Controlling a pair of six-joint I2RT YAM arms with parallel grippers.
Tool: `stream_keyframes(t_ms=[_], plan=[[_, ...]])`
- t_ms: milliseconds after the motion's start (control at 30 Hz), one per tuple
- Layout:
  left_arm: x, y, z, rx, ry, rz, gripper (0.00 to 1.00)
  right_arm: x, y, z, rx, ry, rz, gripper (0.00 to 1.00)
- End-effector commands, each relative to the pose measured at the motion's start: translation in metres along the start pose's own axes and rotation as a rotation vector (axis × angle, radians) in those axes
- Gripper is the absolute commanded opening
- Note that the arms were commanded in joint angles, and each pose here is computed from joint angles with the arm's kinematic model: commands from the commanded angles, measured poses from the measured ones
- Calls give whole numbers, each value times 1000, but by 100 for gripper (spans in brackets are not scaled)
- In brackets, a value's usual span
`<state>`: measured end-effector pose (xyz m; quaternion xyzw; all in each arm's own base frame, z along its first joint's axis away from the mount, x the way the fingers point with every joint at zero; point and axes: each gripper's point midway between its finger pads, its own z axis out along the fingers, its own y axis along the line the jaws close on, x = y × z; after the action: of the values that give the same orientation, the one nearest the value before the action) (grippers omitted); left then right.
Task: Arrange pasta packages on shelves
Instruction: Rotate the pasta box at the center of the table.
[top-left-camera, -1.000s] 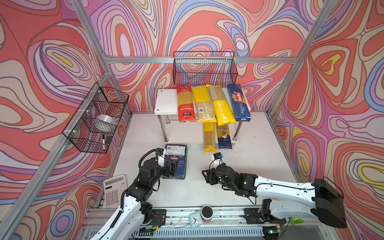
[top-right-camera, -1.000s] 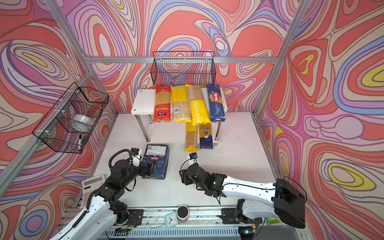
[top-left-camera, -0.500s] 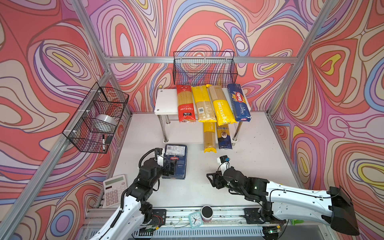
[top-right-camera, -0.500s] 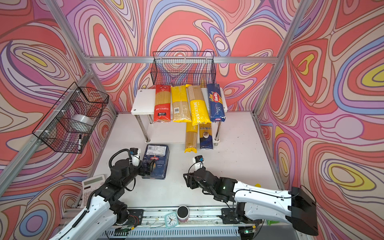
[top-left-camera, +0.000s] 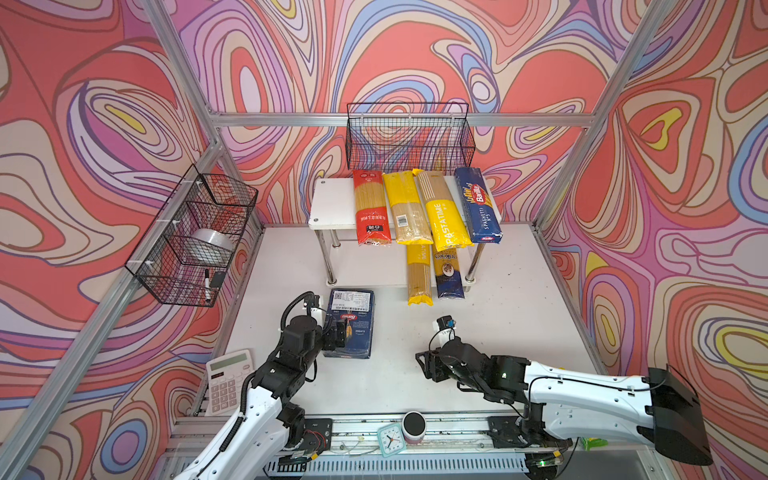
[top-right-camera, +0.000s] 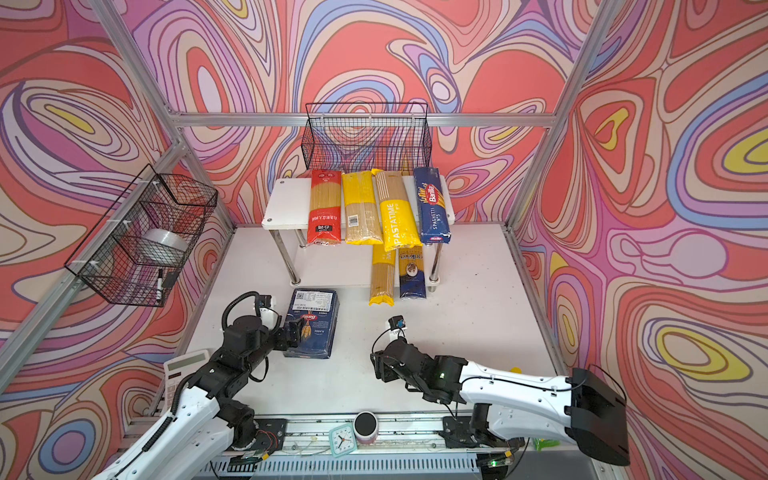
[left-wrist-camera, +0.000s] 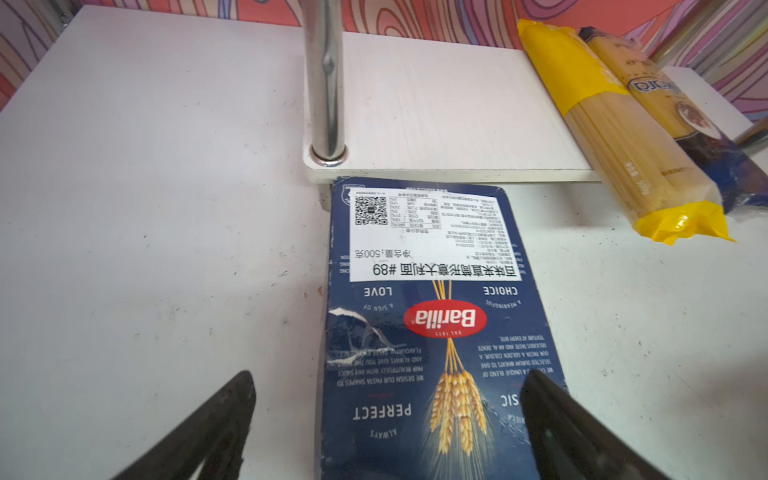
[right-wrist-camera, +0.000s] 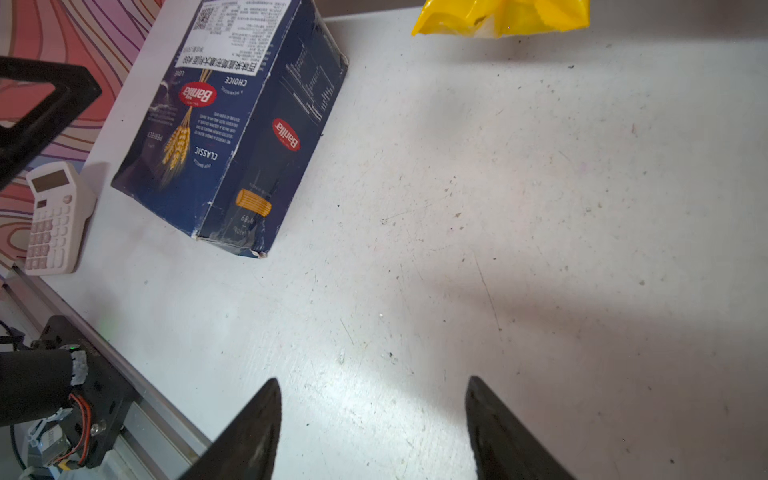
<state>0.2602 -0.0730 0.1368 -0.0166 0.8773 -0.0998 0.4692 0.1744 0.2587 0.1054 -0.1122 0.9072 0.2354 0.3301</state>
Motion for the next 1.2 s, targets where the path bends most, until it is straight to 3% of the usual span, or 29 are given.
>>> stream_keyframes(t_ms=[0,500,1167], plan=[[10,15,-9,-105,96,-92,100,-10,13,-2,-30,-20,-14,72],[12,24,-5,-195,177,-145,100,-14,18,-3,-40,-28,-20,73],[25,11,17,-123,255,-148,100,-23,26,-7,-65,-50,-20,74]])
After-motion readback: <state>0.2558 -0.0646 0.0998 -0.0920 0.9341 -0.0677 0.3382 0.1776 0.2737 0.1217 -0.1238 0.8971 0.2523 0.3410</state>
